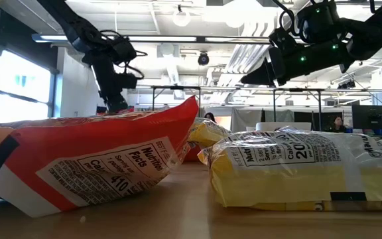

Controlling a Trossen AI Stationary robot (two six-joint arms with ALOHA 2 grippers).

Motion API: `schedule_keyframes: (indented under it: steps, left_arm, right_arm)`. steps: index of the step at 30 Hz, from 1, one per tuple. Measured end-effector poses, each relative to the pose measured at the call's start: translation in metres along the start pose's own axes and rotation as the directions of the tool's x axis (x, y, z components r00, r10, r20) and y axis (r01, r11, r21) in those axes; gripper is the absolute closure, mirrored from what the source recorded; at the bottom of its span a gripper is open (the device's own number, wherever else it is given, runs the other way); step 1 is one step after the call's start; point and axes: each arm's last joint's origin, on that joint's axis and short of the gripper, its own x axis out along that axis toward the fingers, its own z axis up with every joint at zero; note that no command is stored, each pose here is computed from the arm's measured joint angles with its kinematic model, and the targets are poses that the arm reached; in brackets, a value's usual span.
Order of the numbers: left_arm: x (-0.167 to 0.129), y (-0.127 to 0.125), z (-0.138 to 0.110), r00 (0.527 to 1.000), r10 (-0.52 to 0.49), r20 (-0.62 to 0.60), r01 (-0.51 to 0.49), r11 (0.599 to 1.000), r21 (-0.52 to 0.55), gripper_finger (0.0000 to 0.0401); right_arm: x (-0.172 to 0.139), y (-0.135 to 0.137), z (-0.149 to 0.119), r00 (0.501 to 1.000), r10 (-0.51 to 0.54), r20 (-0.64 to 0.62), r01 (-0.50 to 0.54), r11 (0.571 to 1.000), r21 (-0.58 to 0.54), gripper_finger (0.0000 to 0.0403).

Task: Sort Maruchan noodles
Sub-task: Put the orange noodle pack into the top left white bin

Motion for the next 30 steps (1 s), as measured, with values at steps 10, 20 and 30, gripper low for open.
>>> schedule_keyframes:
  steps: [10, 20, 30]
  left_arm:
    - [-0.011, 0.008, -0.001, 0.999, -0.018, 0.03, 0.019, 1.0, -0.013, 0.0336]
    - [-0.058, 0.017, -0.015, 0.93, -0.336, 0.146, 0.347, 0.936, -0.053, 0.0397]
    - [-0.058, -0.011, -0.03, 0.8, -0.598, -0.039, 0.594, 0.8, -0.087, 0.04]
  right_arm:
    - [0.0, 0.0, 0.0, 1.0, 0.0, 0.0, 0.0, 1.0, 0.0, 0.0403]
    - [0.0, 0.0, 0.0, 1.0, 0.0, 0.0, 0.0, 1.0, 0.0, 0.0403]
    - [0.0, 0.0, 0.0, 1.0, 0.0, 0.0, 0.0, 1.0, -0.003, 0.0403]
